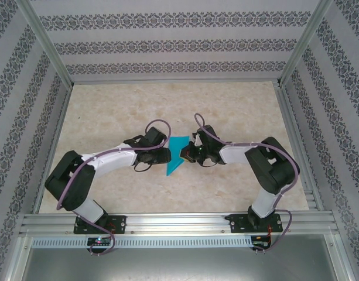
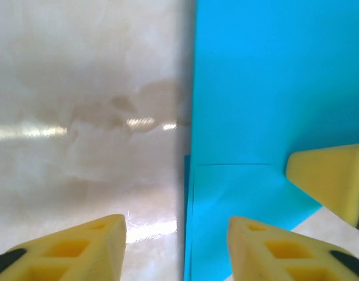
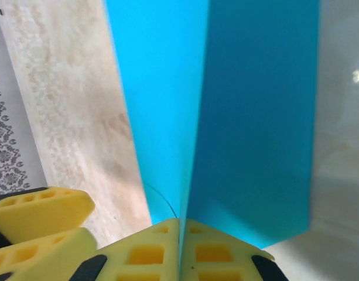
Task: Fold a paper plane with a square sheet of paper (pick it up from the middle)
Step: Fourth fold the wing at the center of the table.
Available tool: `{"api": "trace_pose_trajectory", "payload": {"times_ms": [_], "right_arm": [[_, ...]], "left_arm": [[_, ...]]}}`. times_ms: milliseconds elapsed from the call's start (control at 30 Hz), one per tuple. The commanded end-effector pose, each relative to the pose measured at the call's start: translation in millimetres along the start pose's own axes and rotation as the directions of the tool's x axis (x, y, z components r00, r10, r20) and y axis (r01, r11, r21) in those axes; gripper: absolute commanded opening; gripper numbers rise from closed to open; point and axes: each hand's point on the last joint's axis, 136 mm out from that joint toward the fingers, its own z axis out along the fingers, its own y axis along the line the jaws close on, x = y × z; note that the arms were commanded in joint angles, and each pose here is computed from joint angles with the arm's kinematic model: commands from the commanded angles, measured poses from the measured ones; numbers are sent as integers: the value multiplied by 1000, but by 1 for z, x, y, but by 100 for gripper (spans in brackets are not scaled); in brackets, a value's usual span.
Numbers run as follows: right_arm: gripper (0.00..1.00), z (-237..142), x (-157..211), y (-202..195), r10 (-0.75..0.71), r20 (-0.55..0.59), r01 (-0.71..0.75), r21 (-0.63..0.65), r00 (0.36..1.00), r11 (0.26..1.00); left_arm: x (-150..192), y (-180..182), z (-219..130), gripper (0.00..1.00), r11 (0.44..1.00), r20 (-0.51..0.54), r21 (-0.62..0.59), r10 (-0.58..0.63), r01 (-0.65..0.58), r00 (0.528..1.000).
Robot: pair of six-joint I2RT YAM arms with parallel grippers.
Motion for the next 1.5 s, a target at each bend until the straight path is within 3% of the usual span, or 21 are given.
{"api": "trace_pose_trajectory", "payload": {"times_ms": [0,233,433,567,733,800,933,1067,1233,1467], "right_arm": [[1,-27,-22,27,-76,151,68,58,986,996],[2,-39,-35,42,-20,246,-11,124,969,992],[2,-21,-43,28,70,252,-113,161,965,980],[3,-13,-43,16,102,247,-154,200,964,968],[3,-11,-44,4,184,251,-238,204,950,950],[3,-11,-44,3,208,255,-263,204,944,943],[5,-12,-44,1,270,271,-325,188,924,927],[5,-13,-45,-3,305,273,-361,188,913,913],[5,-16,-48,-4,328,280,-386,184,902,904],[6,-16,-48,-1,348,260,-396,168,901,903]], "left_arm": [[-25,-14,-24,59,996,103,26,82,-85,991],[-49,-33,-46,73,972,230,87,195,-220,953],[-53,-24,-37,78,948,265,81,278,-308,923],[-44,-26,-28,75,908,287,108,361,-404,887],[-37,-38,-28,75,819,395,131,473,-558,788],[-35,-36,-23,75,795,383,105,522,-597,762],[-24,-47,-16,72,698,454,87,607,-711,652],[-20,-49,-2,70,661,436,76,651,-746,621],[-9,-62,16,60,576,435,57,721,-815,540],[-14,-65,24,47,548,491,16,725,-837,484]]}}
